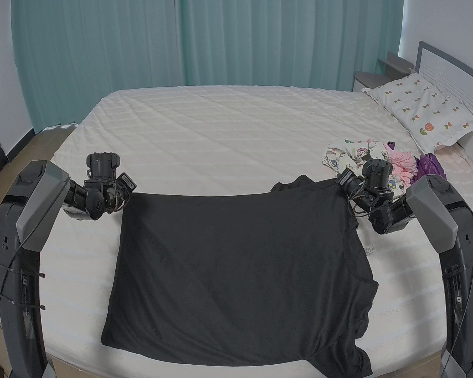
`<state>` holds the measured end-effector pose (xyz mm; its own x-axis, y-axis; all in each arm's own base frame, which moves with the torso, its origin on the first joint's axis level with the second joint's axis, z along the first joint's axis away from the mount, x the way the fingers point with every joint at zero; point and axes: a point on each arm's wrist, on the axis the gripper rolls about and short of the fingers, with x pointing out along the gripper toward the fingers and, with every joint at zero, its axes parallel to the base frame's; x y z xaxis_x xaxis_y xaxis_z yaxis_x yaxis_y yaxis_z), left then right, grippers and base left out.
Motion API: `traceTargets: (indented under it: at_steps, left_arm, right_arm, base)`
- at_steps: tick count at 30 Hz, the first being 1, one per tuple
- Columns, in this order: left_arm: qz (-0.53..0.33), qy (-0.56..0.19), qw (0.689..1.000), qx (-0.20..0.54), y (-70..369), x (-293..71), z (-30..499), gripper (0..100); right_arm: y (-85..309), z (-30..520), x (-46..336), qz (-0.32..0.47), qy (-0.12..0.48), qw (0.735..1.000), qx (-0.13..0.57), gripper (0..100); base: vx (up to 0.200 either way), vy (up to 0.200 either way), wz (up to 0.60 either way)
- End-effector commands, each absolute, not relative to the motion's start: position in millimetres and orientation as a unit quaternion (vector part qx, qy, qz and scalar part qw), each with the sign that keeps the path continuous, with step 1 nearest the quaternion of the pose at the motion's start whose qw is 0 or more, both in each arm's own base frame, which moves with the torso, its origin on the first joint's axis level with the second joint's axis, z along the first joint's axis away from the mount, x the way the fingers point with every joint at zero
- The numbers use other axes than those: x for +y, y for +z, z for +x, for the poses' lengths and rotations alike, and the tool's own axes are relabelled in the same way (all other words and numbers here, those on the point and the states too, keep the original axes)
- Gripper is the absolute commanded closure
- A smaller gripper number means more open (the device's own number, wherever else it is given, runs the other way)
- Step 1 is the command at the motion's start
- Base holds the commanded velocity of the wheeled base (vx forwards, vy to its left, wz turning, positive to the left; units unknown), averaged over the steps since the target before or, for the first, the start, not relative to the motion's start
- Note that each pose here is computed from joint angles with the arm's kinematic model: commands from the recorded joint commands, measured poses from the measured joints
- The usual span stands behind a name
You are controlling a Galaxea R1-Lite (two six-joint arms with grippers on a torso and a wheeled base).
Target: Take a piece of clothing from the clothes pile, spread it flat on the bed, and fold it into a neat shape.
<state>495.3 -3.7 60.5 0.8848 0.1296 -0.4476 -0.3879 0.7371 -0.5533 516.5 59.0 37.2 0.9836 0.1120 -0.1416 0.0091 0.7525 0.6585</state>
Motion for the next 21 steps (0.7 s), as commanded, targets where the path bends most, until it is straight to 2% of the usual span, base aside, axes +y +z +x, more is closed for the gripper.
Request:
traceTargets:
  at_steps: [1, 8, 11, 17, 21]
  left_arm:
    - [-0.343, 0.144, 0.907, 0.200, 53, -8, 497, 0]
    - [-0.345, 0.149, 0.903, 0.208, 47, -9, 496, 0]
    - [-0.344, 0.153, 0.902, 0.212, 50, -6, 490, 0]
    - [-0.352, 0.152, 0.897, 0.218, 88, 6, 445, 0]
    - [-0.359, 0.137, 0.891, 0.242, 100, 5, 411, 0]
  right_arm:
    - [29, 516, 64, 0.349, 0.028, 0.931, 0.100, 0]
    - [21, 508, 63, 0.344, 0.017, 0.931, 0.122, 0]
    - [39, 496, 57, 0.345, 0.015, 0.931, 0.122, 0]
    - [70, 452, 47, 0.350, 0.009, 0.927, 0.134, 0]
    - [71, 423, 46, 0.345, 0.005, 0.926, 0.154, 0]
  base:
    - [0.000, 0.000, 0.00]
    - [0.000, 0.000, 0.00]
    - [0.000, 0.000, 0.00]
    - [0.000, 0.000, 0.00]
    - [0.000, 0.000, 0.00]
